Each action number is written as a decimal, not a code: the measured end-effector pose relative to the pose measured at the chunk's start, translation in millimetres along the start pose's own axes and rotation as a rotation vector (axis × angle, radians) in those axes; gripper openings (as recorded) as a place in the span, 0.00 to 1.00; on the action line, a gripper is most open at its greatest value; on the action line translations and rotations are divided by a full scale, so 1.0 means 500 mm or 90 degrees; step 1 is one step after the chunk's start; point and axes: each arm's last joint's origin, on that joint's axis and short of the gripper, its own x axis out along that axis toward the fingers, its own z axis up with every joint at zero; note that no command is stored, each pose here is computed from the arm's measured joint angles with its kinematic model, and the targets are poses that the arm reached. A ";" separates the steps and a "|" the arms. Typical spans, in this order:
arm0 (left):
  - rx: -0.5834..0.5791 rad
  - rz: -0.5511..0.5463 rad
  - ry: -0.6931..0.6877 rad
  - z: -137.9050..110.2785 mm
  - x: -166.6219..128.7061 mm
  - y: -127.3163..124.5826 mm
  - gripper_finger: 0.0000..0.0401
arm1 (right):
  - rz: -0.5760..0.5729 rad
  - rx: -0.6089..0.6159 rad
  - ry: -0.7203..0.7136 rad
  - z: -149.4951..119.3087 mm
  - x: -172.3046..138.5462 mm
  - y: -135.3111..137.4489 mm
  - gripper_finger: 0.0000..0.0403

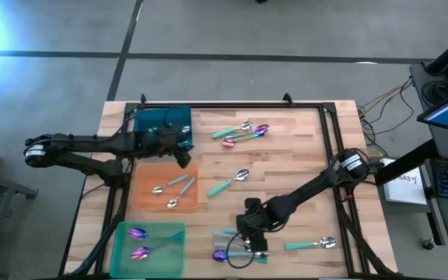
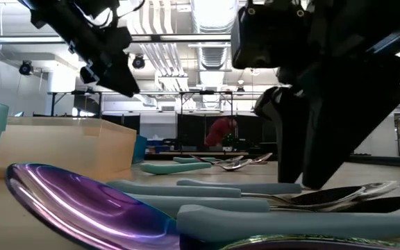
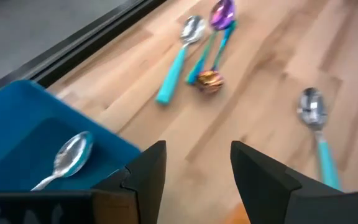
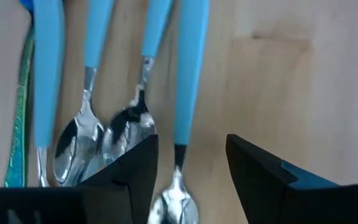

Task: Sort silverware by color (type)
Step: Put the blue spoon into the orange bin, then put the violet spoon into the green bin

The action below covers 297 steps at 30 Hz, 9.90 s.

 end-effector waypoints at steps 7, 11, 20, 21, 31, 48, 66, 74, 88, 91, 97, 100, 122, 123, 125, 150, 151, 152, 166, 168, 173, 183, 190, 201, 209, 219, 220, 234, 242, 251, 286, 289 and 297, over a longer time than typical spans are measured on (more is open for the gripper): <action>-0.007 -0.036 -0.047 0.010 -0.015 -0.014 0.41 | -0.005 -0.047 -0.002 0.016 0.020 0.002 0.36; -0.014 -0.048 -0.071 0.018 -0.022 -0.016 0.41 | -0.004 -0.057 0.002 0.021 0.027 -0.006 0.28; -0.015 -0.087 -0.105 0.028 -0.045 -0.014 0.41 | 0.008 -0.044 0.022 0.024 0.027 -0.029 0.14; -0.014 -0.102 -0.102 0.028 -0.047 -0.015 0.41 | 0.010 -0.042 0.026 0.024 0.027 -0.032 0.12; 0.011 -0.273 -0.035 0.009 -0.058 -0.055 0.41 | 0.008 -0.020 0.077 0.013 -0.015 -0.049 0.05; 0.123 -0.280 -0.046 -0.065 -0.067 -0.190 0.37 | -0.167 -0.026 -0.097 0.045 -0.136 -0.056 0.05; 0.093 -0.181 -0.325 -0.054 0.000 -0.290 0.37 | -0.475 0.029 -0.378 0.115 -0.210 -0.106 0.04; 0.086 -0.149 -0.361 -0.048 -0.004 -0.291 0.37 | -0.475 -0.013 -0.404 0.127 -0.212 -0.099 0.04; 0.109 -0.207 -0.380 -0.036 -0.018 -0.296 0.07 | -0.456 -0.031 -0.395 0.124 -0.205 -0.092 0.04; 0.109 -0.208 -0.380 -0.036 -0.019 -0.296 0.07 | -0.457 -0.032 -0.397 0.125 -0.206 -0.092 0.04; 0.109 -0.207 -0.384 -0.034 -0.021 -0.295 0.07 | -0.465 -0.040 -0.402 0.127 -0.209 -0.092 0.04; 0.117 -0.199 -0.393 -0.031 -0.026 -0.292 0.07 | -0.471 -0.053 -0.402 0.128 -0.213 -0.092 0.07; 0.130 -0.052 -0.180 -0.057 -0.129 -0.147 0.01 | -0.470 -0.039 -0.351 0.109 -0.215 -0.094 0.41; 0.122 -0.051 -0.166 -0.061 -0.138 -0.136 0.01 | -0.469 -0.031 -0.344 0.106 -0.213 -0.095 0.41; 0.099 -0.069 -0.144 -0.067 -0.158 -0.116 0.01 | -0.468 -0.019 -0.334 0.101 -0.211 -0.097 0.41; 0.080 -0.152 0.247 -0.147 -0.166 -0.073 0.08 | -0.196 0.150 -0.002 0.008 -0.180 -0.097 0.36; 0.074 -0.149 0.255 -0.149 -0.166 -0.072 0.08 | -0.185 0.163 0.023 0.001 -0.180 -0.097 0.35; 0.069 -0.148 0.258 -0.149 -0.166 -0.072 0.08 | -0.173 0.178 0.046 -0.004 -0.181 -0.096 0.35; 0.061 -0.157 0.240 -0.146 -0.153 -0.091 0.18 | -0.028 0.097 0.045 -0.003 -0.131 -0.034 0.30; 0.062 -0.156 0.241 -0.146 -0.148 -0.095 0.23 | -0.011 0.073 0.042 -0.001 -0.128 -0.030 0.29; 0.058 -0.161 0.236 -0.146 -0.137 -0.109 0.33 | -0.014 0.058 0.049 -0.003 -0.129 -0.032 0.27; 0.064 -0.198 0.210 -0.116 -0.135 -0.147 0.42 | 0.043 0.012 0.059 -0.004 -0.127 -0.019 0.24; 0.090 -0.232 0.186 -0.081 -0.152 -0.181 0.41 | 0.070 0.024 0.039 -0.010 -0.078 0.034 0.24; 0.157 -0.276 0.199 -0.096 -0.177 -0.253 0.41 | 0.141 0.040 -0.028 -0.014 -0.031 0.142 0.20; 0.226 -0.289 0.211 -0.115 -0.178 -0.294 0.41 | 0.114 0.072 -0.036 -0.012 0.008 0.171 0.20; 0.301 -0.304 0.192 -0.143 -0.198 -0.319 0.41 | 0.093 0.083 -0.024 -0.002 0.059 0.176 0.20; 0.302 -0.305 0.192 -0.144 -0.199 -0.319 0.41 | 0.093 0.083 -0.024 -0.002 0.059 0.175 0.20; 0.330 -0.316 0.189 -0.150 -0.208 -0.321 0.41 | 0.010 0.013 -0.052 -0.009 0.091 0.165 0.20; 0.347 -0.309 0.178 -0.150 -0.208 -0.320 0.41 | -0.002 0.008 -0.050 -0.010 0.095 0.160 0.14; 0.315 -0.316 0.168 -0.152 -0.208 -0.331 0.41 | 0.049 0.019 -0.028 -0.005 0.081 0.163 0.03; 0.171 -0.094 -0.323 -0.171 -0.150 -0.484 0.41 | -0.410 -0.101 -0.404 0.091 -0.218 0.109 0.02; 0.140 -0.065 -0.344 -0.163 -0.154 -0.481 0.41 | -0.409 -0.113 -0.420 0.097 -0.222 0.112 0.02; 0.097 -0.080 -0.360 -0.151 -0.164 -0.485 0.41 | -0.422 -0.133 -0.437 0.104 -0.227 0.116 0.02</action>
